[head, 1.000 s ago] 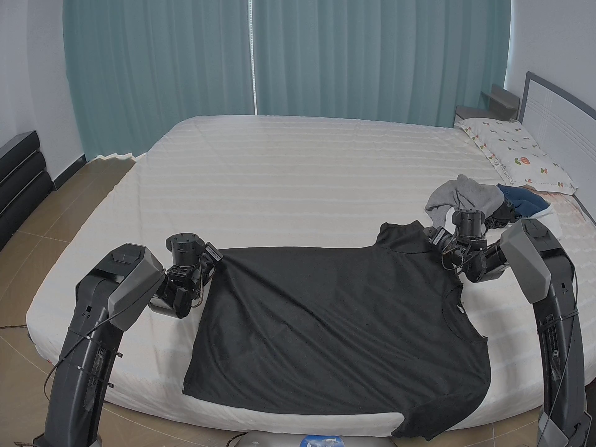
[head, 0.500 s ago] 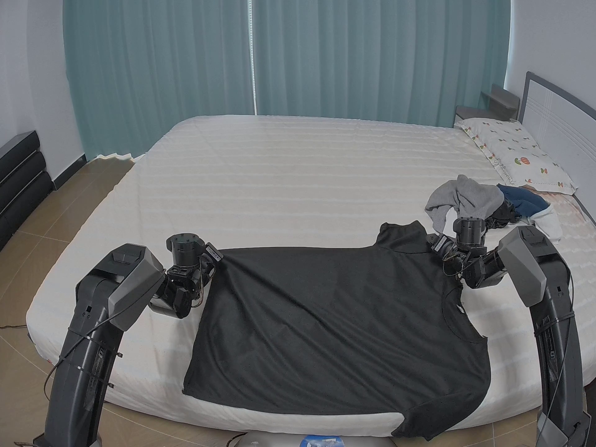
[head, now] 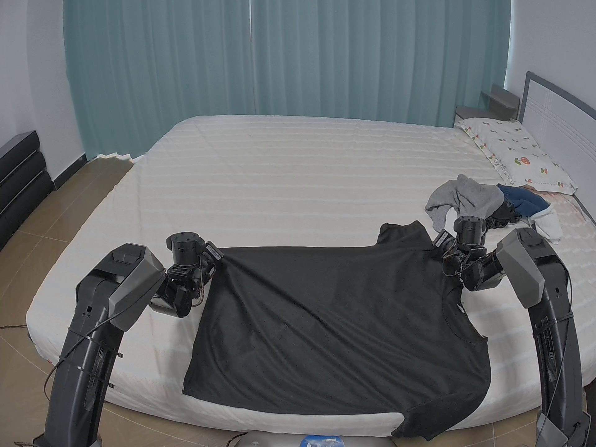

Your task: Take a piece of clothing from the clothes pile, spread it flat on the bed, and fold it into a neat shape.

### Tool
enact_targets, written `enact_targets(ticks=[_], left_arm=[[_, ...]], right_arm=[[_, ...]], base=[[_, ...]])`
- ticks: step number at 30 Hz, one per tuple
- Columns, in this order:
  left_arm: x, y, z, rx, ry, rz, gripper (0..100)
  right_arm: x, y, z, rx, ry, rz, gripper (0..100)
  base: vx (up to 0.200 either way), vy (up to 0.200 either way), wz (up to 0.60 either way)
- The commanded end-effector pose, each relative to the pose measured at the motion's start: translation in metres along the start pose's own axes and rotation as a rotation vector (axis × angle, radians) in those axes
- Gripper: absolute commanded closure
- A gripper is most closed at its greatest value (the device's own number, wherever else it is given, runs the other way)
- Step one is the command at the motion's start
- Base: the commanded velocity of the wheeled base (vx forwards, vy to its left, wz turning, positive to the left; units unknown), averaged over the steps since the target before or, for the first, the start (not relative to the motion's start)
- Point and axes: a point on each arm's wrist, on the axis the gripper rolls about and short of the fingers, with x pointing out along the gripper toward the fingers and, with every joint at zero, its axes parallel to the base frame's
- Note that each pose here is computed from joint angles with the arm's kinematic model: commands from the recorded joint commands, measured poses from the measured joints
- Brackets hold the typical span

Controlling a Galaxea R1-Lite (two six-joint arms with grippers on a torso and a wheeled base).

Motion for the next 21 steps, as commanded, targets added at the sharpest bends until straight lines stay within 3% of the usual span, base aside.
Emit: enact_targets(ticks=[1, 11, 21], left_arm=[[0.001, 0.0, -0.001, 0.0, -0.004, -0.004, 100], [0.006, -0.006, 0.006, -0.015, -0.074, -0.062, 100], [0.007, -0.006, 0.005, -0.017, -0.084, -0.073, 100]], right_arm=[[0.0, 0.003, 0.007, 0.005, -0.031, 0.012, 100], [0.013, 0.026, 0.038, 0.038, -0.218, 0.071, 100], [0.011, 0.034, 0.051, 0.035, -0.247, 0.1, 100]], base=[[0.0, 0.0, 0.0], [0.0, 0.0, 0.0], [0.0, 0.0, 0.0]])
